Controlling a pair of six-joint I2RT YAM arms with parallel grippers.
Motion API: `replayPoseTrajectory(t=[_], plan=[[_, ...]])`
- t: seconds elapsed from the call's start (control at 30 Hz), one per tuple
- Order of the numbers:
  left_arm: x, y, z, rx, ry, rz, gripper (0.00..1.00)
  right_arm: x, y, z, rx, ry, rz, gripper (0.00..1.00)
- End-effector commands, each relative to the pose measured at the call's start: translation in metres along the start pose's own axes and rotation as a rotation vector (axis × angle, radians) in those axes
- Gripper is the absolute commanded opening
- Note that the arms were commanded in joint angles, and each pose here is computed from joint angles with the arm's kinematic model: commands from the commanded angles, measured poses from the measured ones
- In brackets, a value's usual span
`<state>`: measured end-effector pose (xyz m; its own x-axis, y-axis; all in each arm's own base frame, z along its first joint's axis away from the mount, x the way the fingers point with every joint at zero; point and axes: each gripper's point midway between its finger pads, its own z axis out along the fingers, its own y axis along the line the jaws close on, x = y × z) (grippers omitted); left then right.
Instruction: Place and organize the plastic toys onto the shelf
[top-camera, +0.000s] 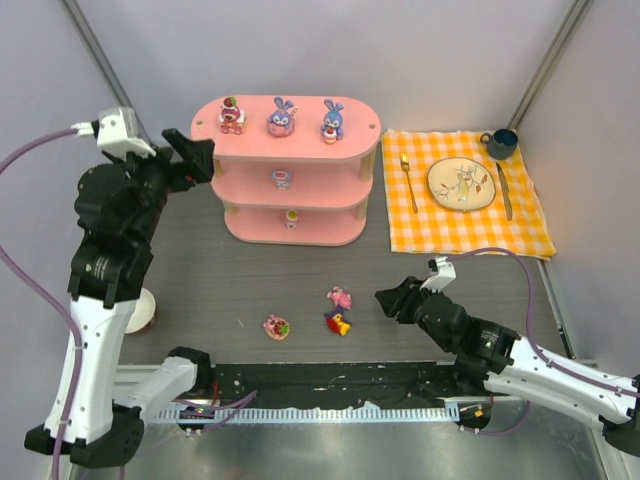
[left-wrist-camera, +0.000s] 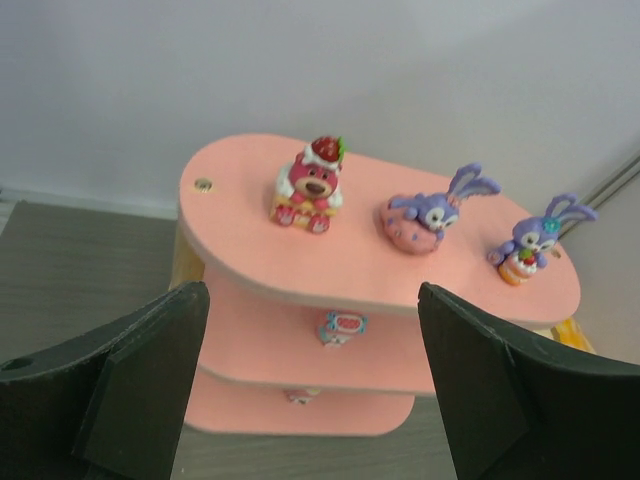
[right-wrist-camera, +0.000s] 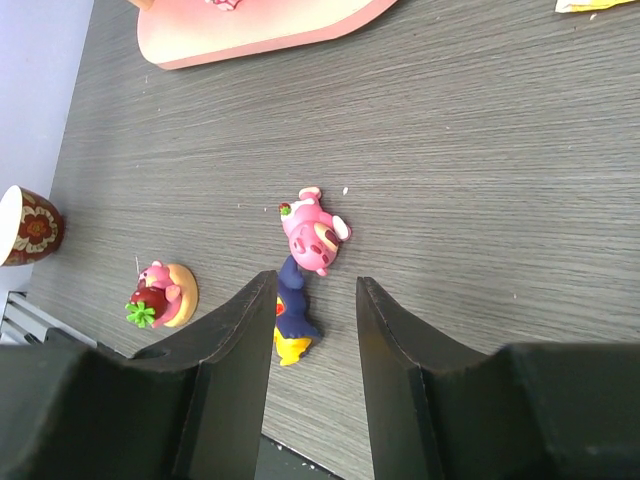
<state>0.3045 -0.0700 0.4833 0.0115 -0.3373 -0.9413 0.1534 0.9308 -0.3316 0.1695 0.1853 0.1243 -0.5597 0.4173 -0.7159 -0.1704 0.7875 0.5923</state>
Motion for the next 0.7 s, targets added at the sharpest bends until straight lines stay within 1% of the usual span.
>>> replayPoseTrajectory(t=[0.0,0.1,0.13,0.17,0.2,0.27,0.3,0.37,0.4,0.43,0.5,0.53,0.57,0.6,0.63,0.67], plan=[[0.019,0.019,-0.015,-0.065,-0.01,-0.034,0.9,-0.007,0.005,0.0,-0.007,-0.017,-0.011,0.44],[0.058,0.028,-0.027,-0.076,0.081,-0.061,0.9,-0.006,0.007,0.0,-0.014,-0.003,-0.025,0.43],[0.082,0.034,-0.032,-0.086,0.141,-0.065,0.89,-0.006,0.009,0.0,-0.016,-0.004,-0.025,0.44],[0.094,0.036,-0.035,-0.086,0.169,-0.078,0.89,-0.005,0.009,0.0,-0.019,0.001,-0.029,0.44],[0.12,0.038,-0.037,-0.084,0.229,-0.11,0.89,-0.004,0.008,0.0,-0.018,0.005,-0.028,0.44],[0.141,0.037,-0.046,-0.061,0.274,-0.146,0.88,-0.002,0.006,0.001,-0.015,0.008,-0.025,0.44],[0.166,0.038,-0.049,-0.061,0.335,-0.187,0.87,0.0,0.005,0.002,-0.01,0.01,-0.028,0.44],[0.189,0.033,-0.058,-0.027,0.401,-0.233,0.87,0.001,0.005,0.003,-0.01,0.014,-0.028,0.44],[0.212,0.03,-0.063,-0.003,0.474,-0.264,0.87,0.001,0.005,0.004,-0.005,0.017,-0.032,0.44],[0.224,0.024,-0.067,0.014,0.521,-0.305,0.87,0.002,0.005,0.004,-0.004,0.019,-0.034,0.44],[0.25,0.014,-0.076,0.042,0.617,-0.342,0.86,0.003,0.006,0.006,-0.003,0.021,-0.035,0.44],[0.258,0.012,-0.081,0.029,0.641,-0.358,0.86,0.005,0.007,0.008,-0.003,0.028,-0.037,0.44],[0.262,0.011,-0.085,0.025,0.648,-0.354,0.86,0.005,0.007,0.009,-0.004,0.029,-0.038,0.44],[0.273,0.003,-0.094,0.039,0.682,-0.334,0.86,0.006,0.007,0.01,-0.002,0.031,-0.038,0.44],[0.278,0.008,-0.098,-0.003,0.686,-0.317,0.87,0.008,0.008,0.011,-0.004,0.035,-0.036,0.44],[0.284,0.004,-0.103,-0.012,0.705,-0.335,0.87,0.009,0.009,0.012,-0.006,0.039,-0.034,0.43]])
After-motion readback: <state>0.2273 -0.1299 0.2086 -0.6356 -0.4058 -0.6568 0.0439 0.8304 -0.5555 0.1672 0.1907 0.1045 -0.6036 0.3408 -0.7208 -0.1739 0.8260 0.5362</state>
